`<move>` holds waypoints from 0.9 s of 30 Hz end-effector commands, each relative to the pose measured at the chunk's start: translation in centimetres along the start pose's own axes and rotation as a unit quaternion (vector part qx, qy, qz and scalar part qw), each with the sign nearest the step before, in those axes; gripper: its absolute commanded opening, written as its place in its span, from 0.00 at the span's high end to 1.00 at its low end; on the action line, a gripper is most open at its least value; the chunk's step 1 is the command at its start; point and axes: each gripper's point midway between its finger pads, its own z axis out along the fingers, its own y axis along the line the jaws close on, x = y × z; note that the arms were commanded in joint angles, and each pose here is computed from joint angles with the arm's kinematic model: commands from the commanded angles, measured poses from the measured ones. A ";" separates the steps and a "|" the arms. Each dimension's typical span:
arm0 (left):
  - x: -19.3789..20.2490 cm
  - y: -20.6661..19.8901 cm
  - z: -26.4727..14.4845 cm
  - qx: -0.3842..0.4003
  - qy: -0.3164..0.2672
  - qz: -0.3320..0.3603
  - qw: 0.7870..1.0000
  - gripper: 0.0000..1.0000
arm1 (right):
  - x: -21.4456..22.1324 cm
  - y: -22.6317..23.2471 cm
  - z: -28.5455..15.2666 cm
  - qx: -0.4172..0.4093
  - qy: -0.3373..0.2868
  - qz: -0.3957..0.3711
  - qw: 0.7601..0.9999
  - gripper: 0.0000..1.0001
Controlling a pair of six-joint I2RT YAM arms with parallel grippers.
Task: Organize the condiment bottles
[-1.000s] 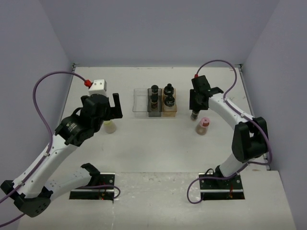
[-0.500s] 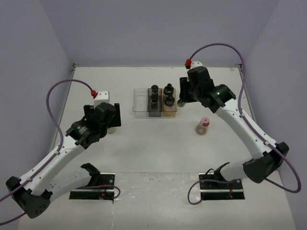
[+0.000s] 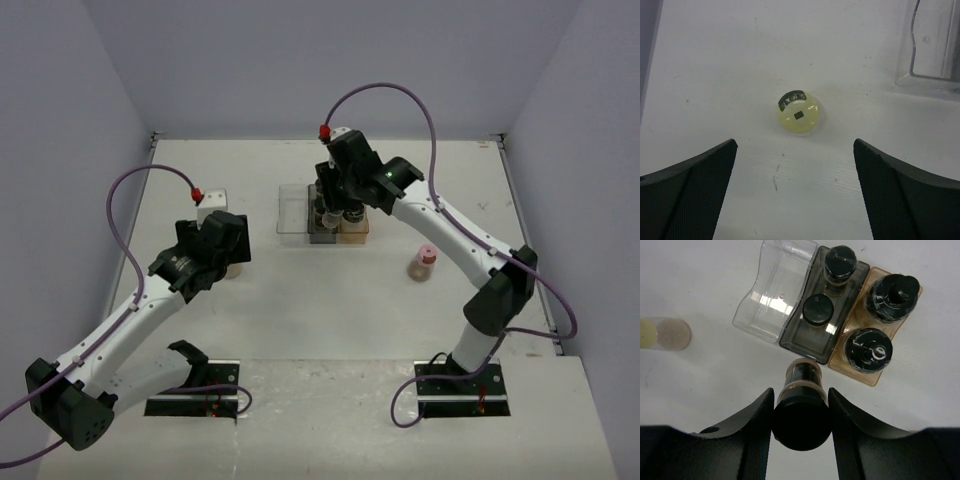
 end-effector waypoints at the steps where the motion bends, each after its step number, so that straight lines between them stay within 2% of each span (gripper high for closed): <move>1: -1.0 -0.2 0.2 0.003 -0.019 -0.014 1.000 0.00 | -3.0 1.6 0.9 -0.011 -0.039 -0.019 0.999 0.79; 11: -0.7 -0.4 0.3 0.009 -0.015 -0.010 1.000 0.00 | -0.7 1.7 6.8 0.006 -0.007 -0.034 0.999 0.80; 16: -0.6 -0.6 0.4 0.013 -0.012 -0.008 1.000 0.00 | -1.3 1.4 8.0 0.021 -0.021 -0.036 0.999 0.81; 27: -0.7 -0.7 0.3 0.019 -0.013 -0.007 1.000 0.00 | 1.7 0.7 12.0 0.046 0.026 -0.050 0.997 0.79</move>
